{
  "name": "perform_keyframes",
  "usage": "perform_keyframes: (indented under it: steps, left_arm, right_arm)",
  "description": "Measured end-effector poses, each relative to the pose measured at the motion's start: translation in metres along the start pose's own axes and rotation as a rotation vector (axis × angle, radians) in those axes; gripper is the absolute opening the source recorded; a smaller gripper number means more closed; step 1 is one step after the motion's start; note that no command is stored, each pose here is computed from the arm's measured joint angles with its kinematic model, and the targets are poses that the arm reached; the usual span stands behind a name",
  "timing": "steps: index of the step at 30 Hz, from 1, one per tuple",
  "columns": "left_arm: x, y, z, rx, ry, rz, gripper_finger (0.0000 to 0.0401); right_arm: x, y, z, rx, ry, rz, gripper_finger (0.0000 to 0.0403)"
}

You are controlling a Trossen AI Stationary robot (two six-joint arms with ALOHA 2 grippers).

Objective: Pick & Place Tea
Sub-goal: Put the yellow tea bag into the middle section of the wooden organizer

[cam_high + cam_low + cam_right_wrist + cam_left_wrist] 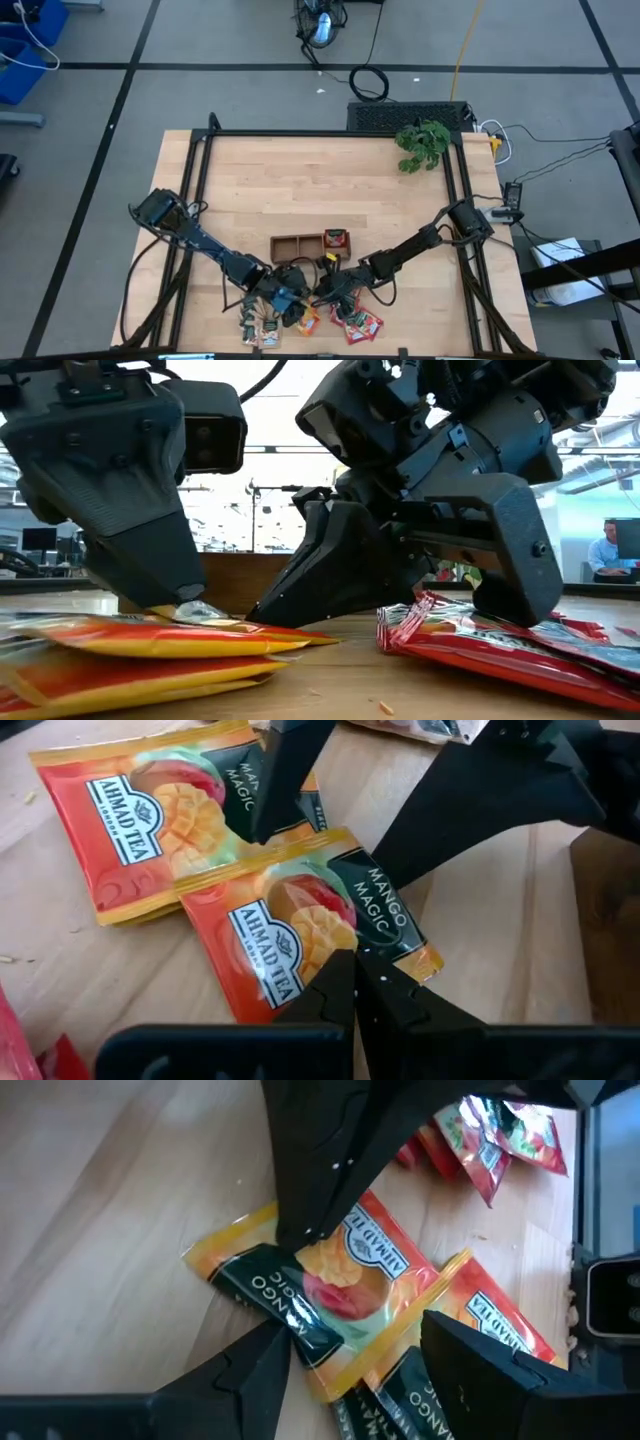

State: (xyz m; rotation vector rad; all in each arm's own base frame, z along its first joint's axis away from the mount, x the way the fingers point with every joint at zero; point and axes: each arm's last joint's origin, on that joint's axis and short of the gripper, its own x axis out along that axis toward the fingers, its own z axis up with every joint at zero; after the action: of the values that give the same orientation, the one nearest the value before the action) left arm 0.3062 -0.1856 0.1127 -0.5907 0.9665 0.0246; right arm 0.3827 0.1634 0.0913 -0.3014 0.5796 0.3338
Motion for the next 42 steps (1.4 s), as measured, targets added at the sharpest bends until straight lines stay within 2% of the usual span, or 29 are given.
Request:
perform_keyframes:
  steps: [5,8,10,15,17,23,27,30,33,37,42]
  left_arm:
    - [-0.001,0.000,0.002,0.023,-0.010,-0.007,0.0227]
    - [-0.001,0.001,0.002,0.035,-0.014,0.003,0.0208]
    - [-0.001,0.001,0.002,0.043,-0.026,0.014,0.0176]
    - [0.000,0.002,0.002,0.099,-0.044,0.035,0.0048]
    - [0.000,0.002,0.003,0.119,-0.044,0.035,0.0014]
    - [-0.009,-0.001,0.005,0.181,-0.045,0.022,0.0006]
    - [-0.025,-0.009,0.009,0.236,-0.060,0.023,0.0005]
    - [-0.034,-0.017,0.011,0.285,-0.051,0.062,0.0004]
    - [-0.041,-0.029,0.014,0.364,-0.030,0.096,0.0003]
    - [-0.053,-0.045,0.022,0.428,-0.039,0.163,0.0003]
    - [-0.068,-0.064,0.032,0.524,-0.063,0.204,0.0003]
  right_arm:
    - [0.000,0.000,0.000,0.001,0.000,0.001,0.0000]
    - [0.000,0.000,0.000,0.001,0.000,0.001,0.0000]
    - [0.000,0.000,0.000,0.002,-0.001,0.002,0.0000]
    - [0.000,0.001,0.000,0.001,-0.002,0.004,0.0000]
    - [0.000,0.001,0.000,0.001,-0.002,0.006,0.0000]
    - [-0.001,0.004,0.003,-0.036,-0.011,0.005,0.0000]
    - [-0.012,0.011,0.015,-0.080,-0.029,-0.048,0.0004]
    - [-0.026,0.017,0.029,-0.108,-0.041,-0.114,0.0026]
    - [-0.044,0.018,0.047,-0.082,-0.090,-0.150,0.0068]
    - [-0.065,0.013,0.067,0.005,-0.154,-0.138,0.0138]
    - [-0.084,0.006,0.075,0.054,-0.127,-0.086,0.0202]
